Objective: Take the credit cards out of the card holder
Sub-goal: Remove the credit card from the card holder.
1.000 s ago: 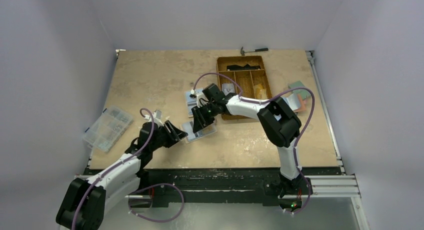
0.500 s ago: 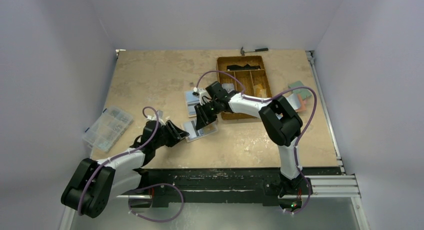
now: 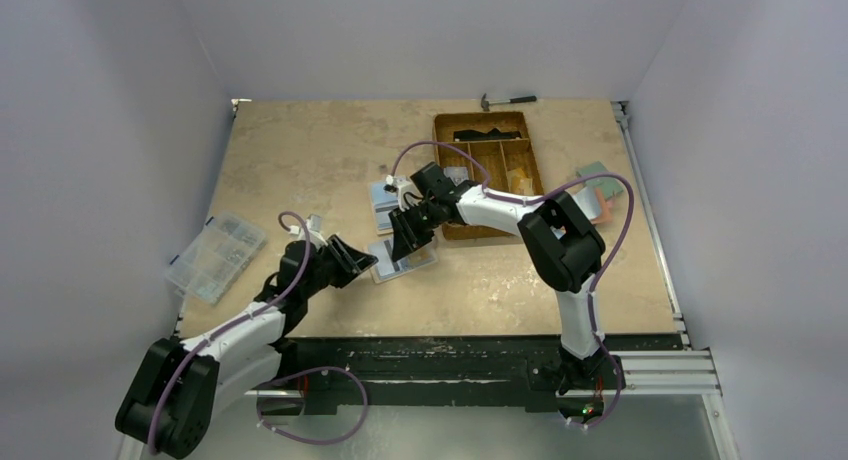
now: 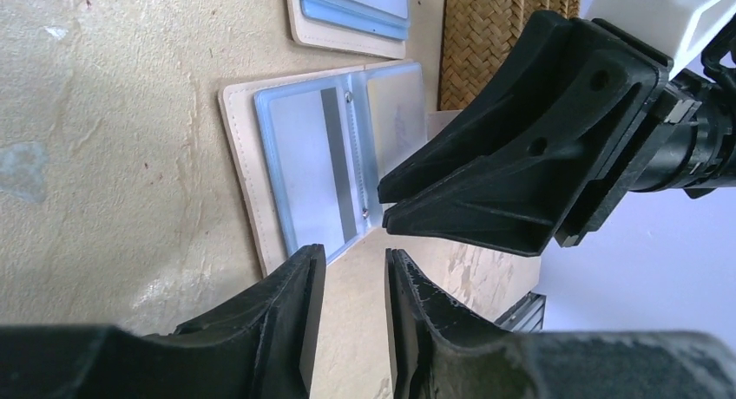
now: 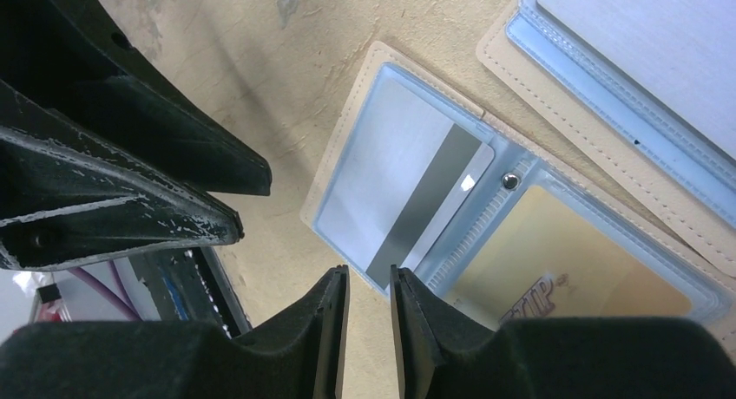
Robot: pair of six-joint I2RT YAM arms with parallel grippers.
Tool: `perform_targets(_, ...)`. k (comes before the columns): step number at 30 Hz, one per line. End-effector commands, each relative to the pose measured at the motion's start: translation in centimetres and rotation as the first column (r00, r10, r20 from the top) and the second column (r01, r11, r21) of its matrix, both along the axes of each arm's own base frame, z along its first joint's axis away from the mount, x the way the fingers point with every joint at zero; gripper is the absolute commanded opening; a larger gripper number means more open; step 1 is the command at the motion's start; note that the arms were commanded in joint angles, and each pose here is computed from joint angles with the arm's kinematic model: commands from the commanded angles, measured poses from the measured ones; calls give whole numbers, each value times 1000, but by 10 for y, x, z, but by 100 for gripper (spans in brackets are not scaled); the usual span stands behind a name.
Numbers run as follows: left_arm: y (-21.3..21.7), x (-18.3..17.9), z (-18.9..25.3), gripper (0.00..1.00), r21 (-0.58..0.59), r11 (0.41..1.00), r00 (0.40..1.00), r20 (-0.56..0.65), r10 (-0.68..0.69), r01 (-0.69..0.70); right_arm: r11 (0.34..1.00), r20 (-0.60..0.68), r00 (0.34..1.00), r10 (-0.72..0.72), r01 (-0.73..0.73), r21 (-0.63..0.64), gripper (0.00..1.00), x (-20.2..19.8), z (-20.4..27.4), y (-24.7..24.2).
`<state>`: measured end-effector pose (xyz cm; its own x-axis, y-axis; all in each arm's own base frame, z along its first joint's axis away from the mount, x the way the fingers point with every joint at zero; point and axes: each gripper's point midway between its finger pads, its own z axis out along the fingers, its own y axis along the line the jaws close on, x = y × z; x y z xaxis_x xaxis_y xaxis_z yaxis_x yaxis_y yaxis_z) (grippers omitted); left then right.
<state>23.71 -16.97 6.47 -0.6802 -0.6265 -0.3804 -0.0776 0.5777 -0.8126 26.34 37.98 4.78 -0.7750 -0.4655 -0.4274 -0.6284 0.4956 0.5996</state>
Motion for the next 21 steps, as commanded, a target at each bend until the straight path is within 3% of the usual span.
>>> perform_targets(1,-2,7,7,36,1,1000,1000,18,5,-5,997,70,997,34,-38,61,32,9,30,8)
perform_targets(10,-11,12,-2,41,-16,999,999,-11,-31,31,999,64,998,20,-22,46,32,11,24,6)
perform_targets(21,-14,16,-2,41,-24,999,999,-8,-39,39,999,53,999,12,-14,37,32,12,19,5)
